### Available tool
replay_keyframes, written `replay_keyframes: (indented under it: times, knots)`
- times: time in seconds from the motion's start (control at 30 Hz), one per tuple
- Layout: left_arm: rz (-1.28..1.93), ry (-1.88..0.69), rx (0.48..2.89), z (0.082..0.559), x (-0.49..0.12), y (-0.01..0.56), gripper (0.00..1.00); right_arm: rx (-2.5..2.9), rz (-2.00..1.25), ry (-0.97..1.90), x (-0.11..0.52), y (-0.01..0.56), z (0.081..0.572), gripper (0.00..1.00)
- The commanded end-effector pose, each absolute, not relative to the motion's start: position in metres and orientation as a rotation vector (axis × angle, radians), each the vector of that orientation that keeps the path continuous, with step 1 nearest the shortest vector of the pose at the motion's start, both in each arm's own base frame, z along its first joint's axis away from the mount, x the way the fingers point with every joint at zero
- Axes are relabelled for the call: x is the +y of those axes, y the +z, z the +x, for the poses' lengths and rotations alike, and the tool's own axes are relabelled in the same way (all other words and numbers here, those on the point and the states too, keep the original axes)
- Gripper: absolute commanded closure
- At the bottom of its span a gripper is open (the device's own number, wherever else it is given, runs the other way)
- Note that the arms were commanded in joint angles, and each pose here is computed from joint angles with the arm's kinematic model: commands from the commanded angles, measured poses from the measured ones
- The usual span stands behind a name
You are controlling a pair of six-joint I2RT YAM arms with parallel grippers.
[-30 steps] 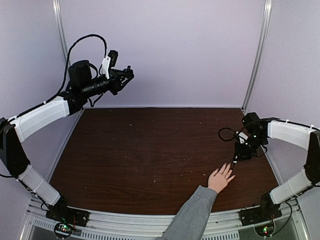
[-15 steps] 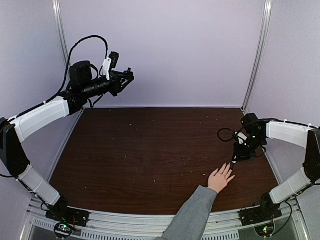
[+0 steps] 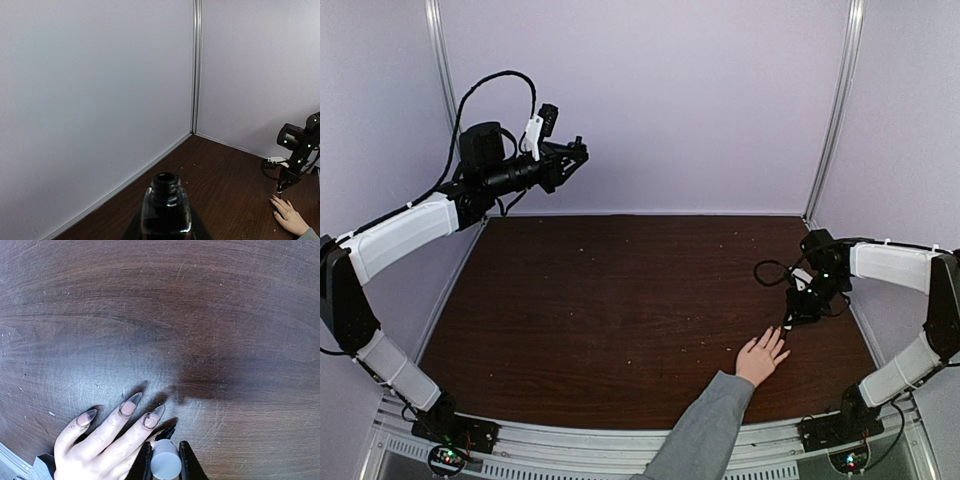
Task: Paint the nails
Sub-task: Paint the hand on the nail.
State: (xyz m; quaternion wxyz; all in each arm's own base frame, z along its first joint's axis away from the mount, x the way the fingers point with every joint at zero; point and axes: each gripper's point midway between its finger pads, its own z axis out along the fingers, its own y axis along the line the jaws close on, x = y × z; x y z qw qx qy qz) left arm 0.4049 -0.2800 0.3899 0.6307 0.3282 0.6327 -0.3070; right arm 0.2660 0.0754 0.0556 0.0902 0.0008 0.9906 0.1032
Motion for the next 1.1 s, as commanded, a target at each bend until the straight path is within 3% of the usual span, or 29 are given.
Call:
replay_keyframes:
  times: [0.0, 1.07]
  knots:
    - [0.738, -0.674, 1.381, 0.4075, -0.2748, 0.4124, 1.0, 2.947, 0.019, 0.305, 0.0733, 0.054, 0.2666, 1.0]
    - [0.727, -0.67, 1.393, 0.4052, -0.2715, 0.41, 1.0, 2.981, 0.014, 0.323, 0.0755, 0.051, 0.2623, 1.0]
